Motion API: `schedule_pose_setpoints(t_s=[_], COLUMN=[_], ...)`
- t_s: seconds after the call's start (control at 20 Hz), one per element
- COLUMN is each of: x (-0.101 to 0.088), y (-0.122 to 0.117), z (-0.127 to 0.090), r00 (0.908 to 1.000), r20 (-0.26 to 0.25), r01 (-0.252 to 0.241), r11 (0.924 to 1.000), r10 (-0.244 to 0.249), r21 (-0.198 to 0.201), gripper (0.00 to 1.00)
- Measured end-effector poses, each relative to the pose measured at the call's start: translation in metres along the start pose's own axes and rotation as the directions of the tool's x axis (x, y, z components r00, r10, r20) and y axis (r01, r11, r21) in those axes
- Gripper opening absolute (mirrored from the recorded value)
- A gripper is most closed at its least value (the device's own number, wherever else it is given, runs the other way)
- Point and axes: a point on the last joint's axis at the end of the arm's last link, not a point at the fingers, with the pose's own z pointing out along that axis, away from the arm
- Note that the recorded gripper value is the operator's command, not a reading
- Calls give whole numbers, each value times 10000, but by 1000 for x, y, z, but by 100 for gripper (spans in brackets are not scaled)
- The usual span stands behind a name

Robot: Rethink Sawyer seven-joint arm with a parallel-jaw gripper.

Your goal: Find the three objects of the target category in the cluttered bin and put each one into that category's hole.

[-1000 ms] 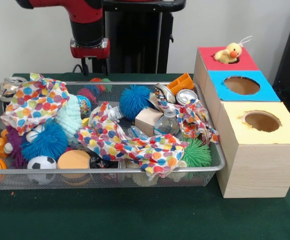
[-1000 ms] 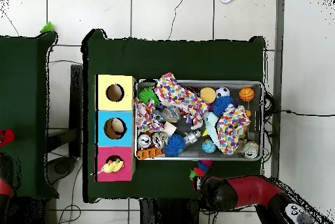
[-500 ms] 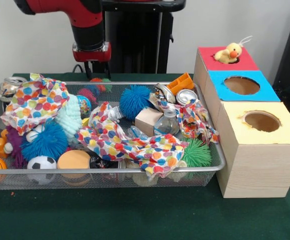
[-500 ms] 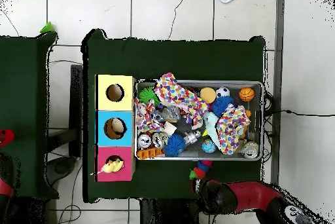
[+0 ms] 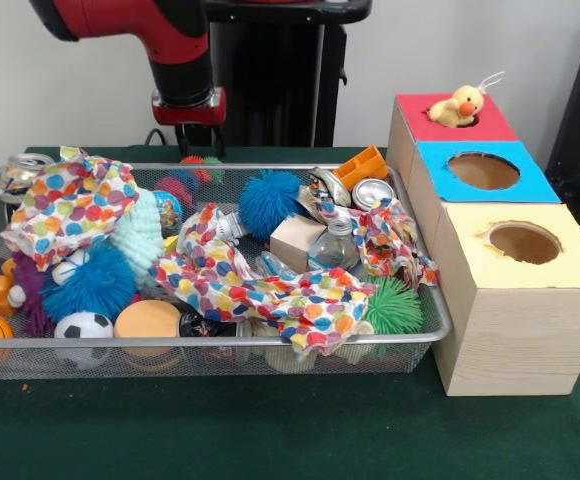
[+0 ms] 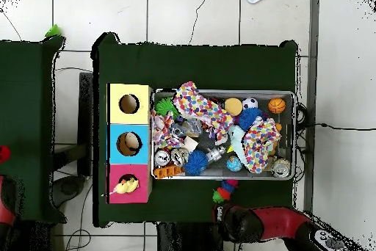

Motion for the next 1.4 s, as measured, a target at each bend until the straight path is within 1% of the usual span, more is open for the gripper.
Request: schedule_pose_setpoints(t_s=[0.1,0.2,0.4,0.45,0.65,1.0,1.1,1.2,1.35,1.4], x=[0,-3,0,0,-4,-5,-6,-8,-10,-11], y=[-1,-3,-4,-4,-7,-9,-12,-18,-26,-30], z=[2,5,5,4,3,2,1,-1,-4,-5], r00=[9999,9988,9957,9937,9891,9877,9874,9859,9841,9832], r20=[106,467,841,1020,1384,1494,1533,1659,1768,1765], r01=[32,163,360,415,417,368,303,123,-261,-517], r11=[10000,9997,9985,9979,9975,9976,9978,9985,9990,9984], r10=[-32,-172,-394,-464,-493,-452,-390,-211,193,466], r21=[53,191,418,498,574,585,586,534,360,242], gripper=[100,100,100,100,100,100,100,100,100,100])
